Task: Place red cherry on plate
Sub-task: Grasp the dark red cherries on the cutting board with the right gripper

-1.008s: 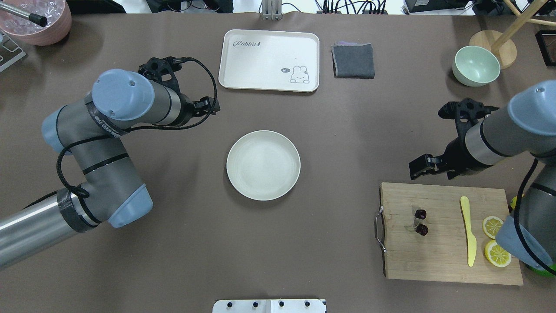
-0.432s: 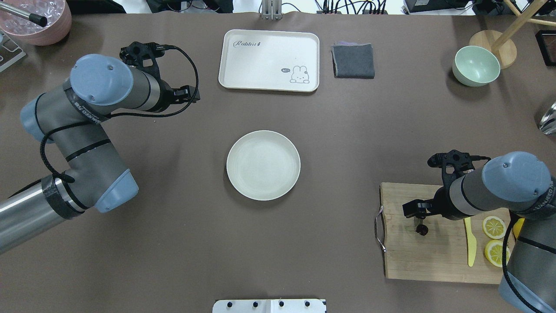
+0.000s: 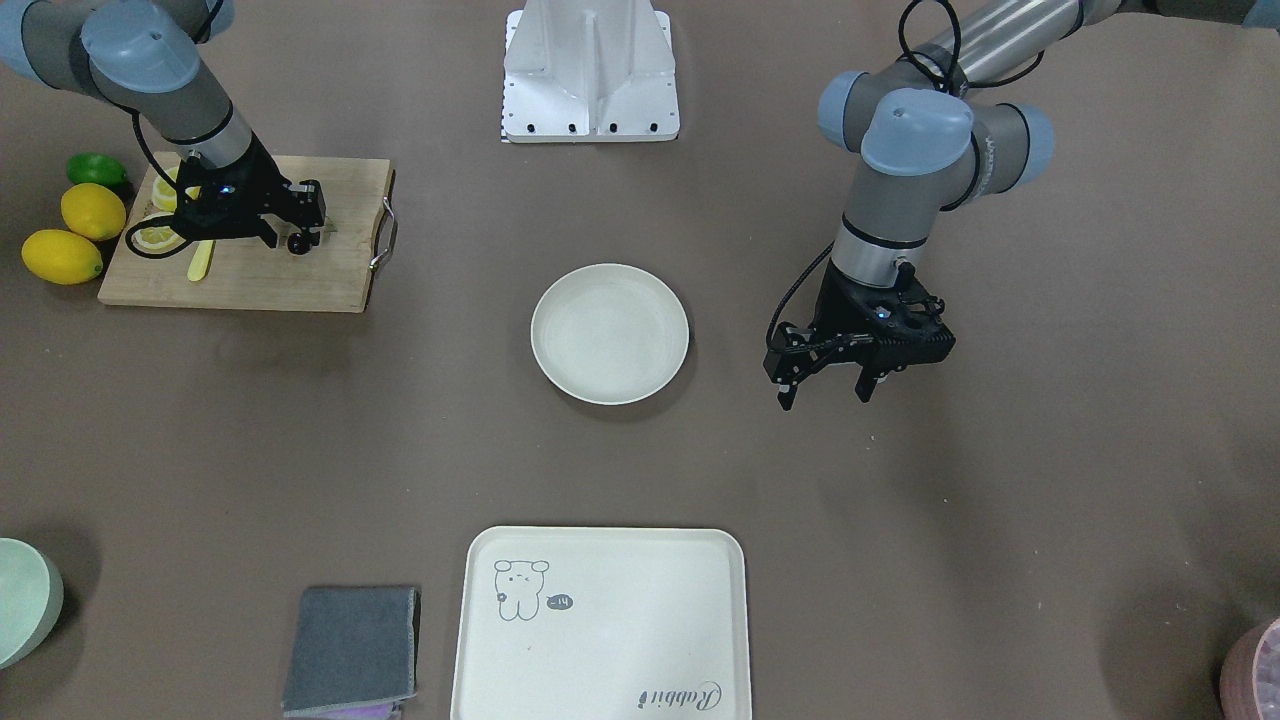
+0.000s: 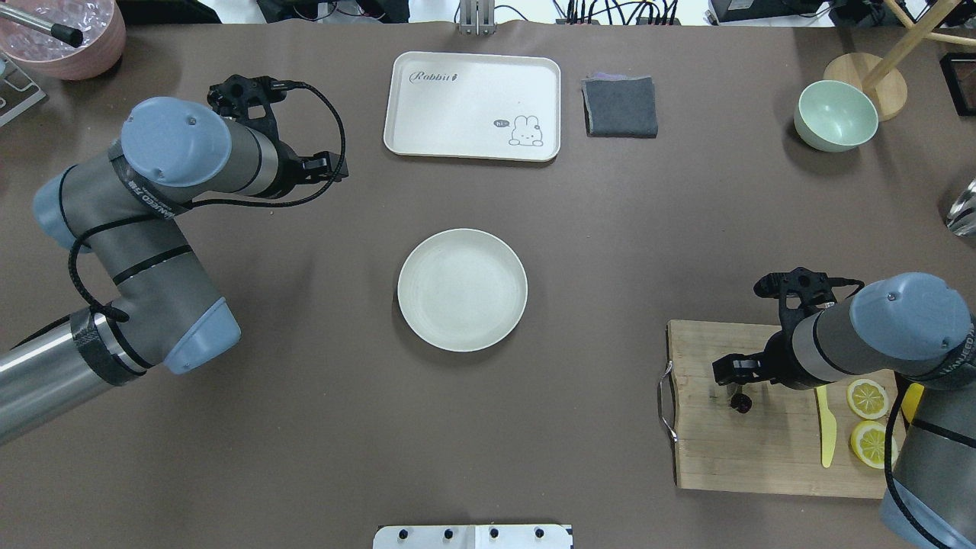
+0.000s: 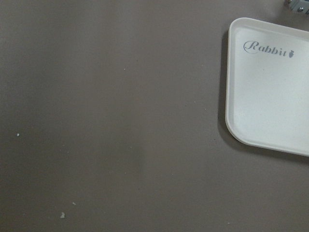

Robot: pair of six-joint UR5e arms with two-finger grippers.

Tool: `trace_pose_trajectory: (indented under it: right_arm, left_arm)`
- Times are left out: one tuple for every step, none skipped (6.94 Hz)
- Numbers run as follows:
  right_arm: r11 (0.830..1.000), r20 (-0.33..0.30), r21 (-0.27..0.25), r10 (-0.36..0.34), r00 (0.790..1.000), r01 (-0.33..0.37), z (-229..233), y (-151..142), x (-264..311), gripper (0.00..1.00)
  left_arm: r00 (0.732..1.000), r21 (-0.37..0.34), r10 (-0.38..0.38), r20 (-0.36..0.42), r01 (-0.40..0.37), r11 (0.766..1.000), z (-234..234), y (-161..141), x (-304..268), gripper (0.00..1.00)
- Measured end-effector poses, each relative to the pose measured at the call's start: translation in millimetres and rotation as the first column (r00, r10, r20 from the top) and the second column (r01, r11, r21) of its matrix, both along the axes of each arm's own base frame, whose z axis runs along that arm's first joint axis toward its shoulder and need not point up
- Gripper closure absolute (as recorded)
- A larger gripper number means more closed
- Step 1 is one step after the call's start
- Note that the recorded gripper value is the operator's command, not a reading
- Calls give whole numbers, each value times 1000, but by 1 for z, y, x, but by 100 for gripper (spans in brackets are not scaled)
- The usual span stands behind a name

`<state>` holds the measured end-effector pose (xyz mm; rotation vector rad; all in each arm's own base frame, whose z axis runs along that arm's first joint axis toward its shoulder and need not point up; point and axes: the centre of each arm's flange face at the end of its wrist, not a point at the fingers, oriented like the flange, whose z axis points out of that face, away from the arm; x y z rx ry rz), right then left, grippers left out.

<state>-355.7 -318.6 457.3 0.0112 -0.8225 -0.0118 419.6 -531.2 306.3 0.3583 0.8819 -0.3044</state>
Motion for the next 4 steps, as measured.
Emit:
trace_pose_trajectory:
  right_arm:
    - [1000, 6, 3, 3, 1000, -3, -3, -1, 0, 100]
    - [1000, 18, 7, 12, 1000, -12, -10, -7, 0, 100]
    - [1000, 37, 12, 25, 999, -25, -21, -16, 1, 100]
    - [999, 57, 19, 35, 998, -36, -37, -27, -4, 100]
  left_arm:
    - [1000, 0, 0, 0, 0, 1000, 0, 0, 0, 2]
    - [1000, 1, 0, 0, 0, 1000, 0, 0, -1, 2]
    - [1000, 11, 2, 9, -2, 1000, 3, -4, -6, 2]
    - [999, 36, 10, 44, -12, 999, 14, -13, -22, 2]
